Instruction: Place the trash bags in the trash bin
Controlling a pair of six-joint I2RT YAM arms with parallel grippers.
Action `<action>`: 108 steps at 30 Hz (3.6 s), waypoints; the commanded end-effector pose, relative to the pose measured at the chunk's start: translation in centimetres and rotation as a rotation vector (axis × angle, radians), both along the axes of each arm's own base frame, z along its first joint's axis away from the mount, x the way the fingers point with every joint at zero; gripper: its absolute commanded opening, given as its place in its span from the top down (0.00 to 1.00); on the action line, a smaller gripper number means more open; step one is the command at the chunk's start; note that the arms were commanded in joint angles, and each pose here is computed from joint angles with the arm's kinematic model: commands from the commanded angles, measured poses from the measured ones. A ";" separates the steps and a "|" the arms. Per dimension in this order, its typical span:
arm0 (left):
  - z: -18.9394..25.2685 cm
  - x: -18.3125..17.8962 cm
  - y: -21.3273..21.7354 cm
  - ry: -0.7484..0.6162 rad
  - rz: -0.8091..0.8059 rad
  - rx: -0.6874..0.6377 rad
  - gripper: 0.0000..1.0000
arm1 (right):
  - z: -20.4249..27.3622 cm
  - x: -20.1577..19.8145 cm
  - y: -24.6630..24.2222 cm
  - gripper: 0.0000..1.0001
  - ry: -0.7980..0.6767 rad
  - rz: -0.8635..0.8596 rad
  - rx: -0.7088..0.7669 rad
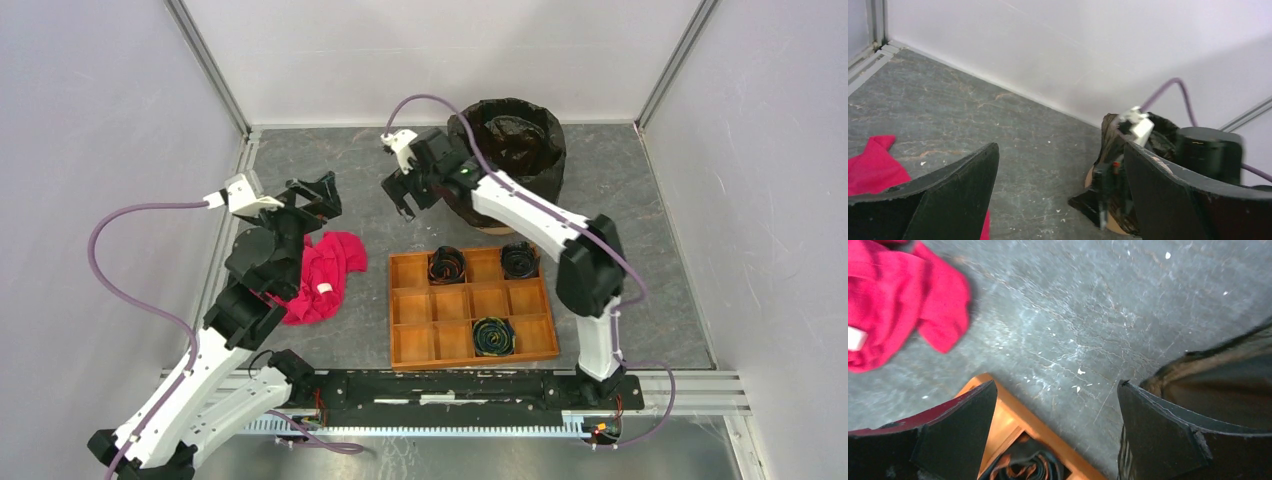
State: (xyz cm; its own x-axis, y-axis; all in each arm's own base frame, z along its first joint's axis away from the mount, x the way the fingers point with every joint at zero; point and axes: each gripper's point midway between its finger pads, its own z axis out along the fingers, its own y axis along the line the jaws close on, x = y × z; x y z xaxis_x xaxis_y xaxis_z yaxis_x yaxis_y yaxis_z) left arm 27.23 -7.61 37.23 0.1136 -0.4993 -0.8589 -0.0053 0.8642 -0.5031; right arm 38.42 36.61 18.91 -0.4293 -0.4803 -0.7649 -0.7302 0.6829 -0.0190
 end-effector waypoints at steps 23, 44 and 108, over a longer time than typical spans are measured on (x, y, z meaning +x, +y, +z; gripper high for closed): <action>-1.7 2.8 -1.9 0.060 -0.071 0.001 0.00 | -11.9 9.7 -23.0 0.02 -0.006 -0.671 -0.285; -2.0 3.1 -2.0 0.066 -0.081 -0.008 0.00 | -3.6 21.1 -12.8 0.02 -0.196 -0.610 0.026; 17.8 -3.2 -1.5 -0.190 -0.244 0.087 0.00 | 35.9 -20.7 -33.4 0.02 -0.963 -0.536 0.450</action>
